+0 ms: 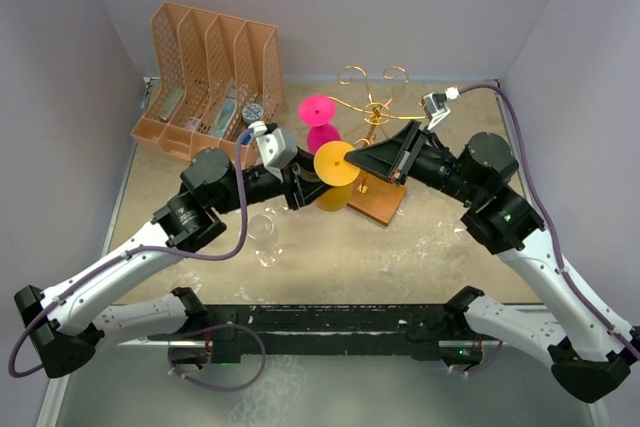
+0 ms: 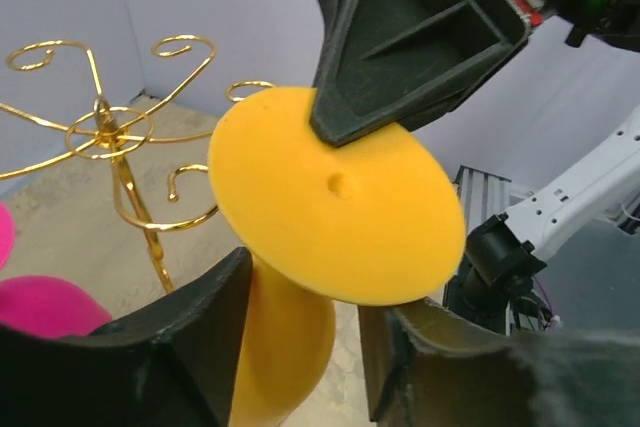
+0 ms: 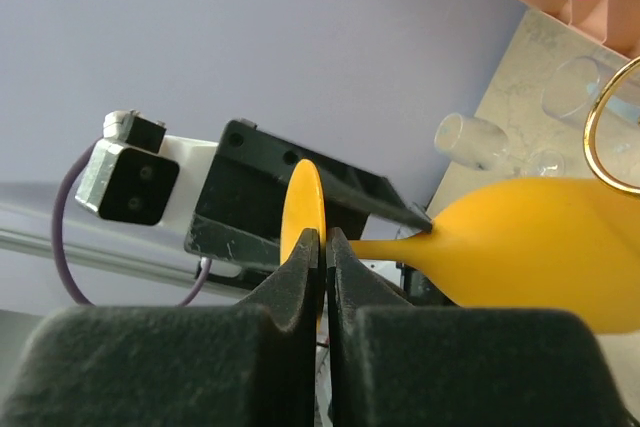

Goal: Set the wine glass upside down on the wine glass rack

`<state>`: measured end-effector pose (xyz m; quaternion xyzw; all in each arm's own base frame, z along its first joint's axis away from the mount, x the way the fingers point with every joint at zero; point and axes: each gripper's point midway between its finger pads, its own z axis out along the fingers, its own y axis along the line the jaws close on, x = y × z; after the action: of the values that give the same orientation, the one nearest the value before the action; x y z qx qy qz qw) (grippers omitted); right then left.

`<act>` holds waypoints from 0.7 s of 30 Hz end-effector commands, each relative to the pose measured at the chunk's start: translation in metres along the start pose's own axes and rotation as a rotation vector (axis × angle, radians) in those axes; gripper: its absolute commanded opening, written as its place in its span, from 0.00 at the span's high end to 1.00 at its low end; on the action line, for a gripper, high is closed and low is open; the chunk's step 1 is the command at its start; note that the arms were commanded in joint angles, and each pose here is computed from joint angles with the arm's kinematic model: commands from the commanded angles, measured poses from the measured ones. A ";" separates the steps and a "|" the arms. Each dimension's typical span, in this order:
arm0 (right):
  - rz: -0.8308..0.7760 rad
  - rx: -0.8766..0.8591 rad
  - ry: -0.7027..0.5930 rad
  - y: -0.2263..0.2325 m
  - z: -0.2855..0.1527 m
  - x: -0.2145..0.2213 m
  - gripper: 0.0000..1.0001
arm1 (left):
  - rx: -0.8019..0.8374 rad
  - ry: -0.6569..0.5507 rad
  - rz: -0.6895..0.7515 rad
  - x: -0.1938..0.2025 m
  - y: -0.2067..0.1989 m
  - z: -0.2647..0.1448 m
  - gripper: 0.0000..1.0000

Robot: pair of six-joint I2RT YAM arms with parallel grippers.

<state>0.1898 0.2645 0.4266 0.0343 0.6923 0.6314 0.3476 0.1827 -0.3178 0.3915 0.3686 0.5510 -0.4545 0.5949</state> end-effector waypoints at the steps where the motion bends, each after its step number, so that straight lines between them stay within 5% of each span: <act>1: 0.011 -0.008 -0.008 0.005 -0.004 0.000 1.00 | -0.110 -0.071 -0.082 -0.020 0.010 -0.010 0.52; 12: 0.167 0.156 -0.281 -0.009 -0.034 -0.039 1.00 | -0.336 -0.112 -0.378 -0.007 0.028 -0.048 0.49; 21: 0.238 0.251 -0.550 -0.021 -0.061 -0.080 1.00 | -0.419 -0.167 -0.422 -0.012 0.037 -0.063 0.49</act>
<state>0.2150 0.1970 0.4115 0.2647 0.6874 0.5503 0.3932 0.1961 -0.2548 0.3824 0.1145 0.6554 -0.4656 0.5836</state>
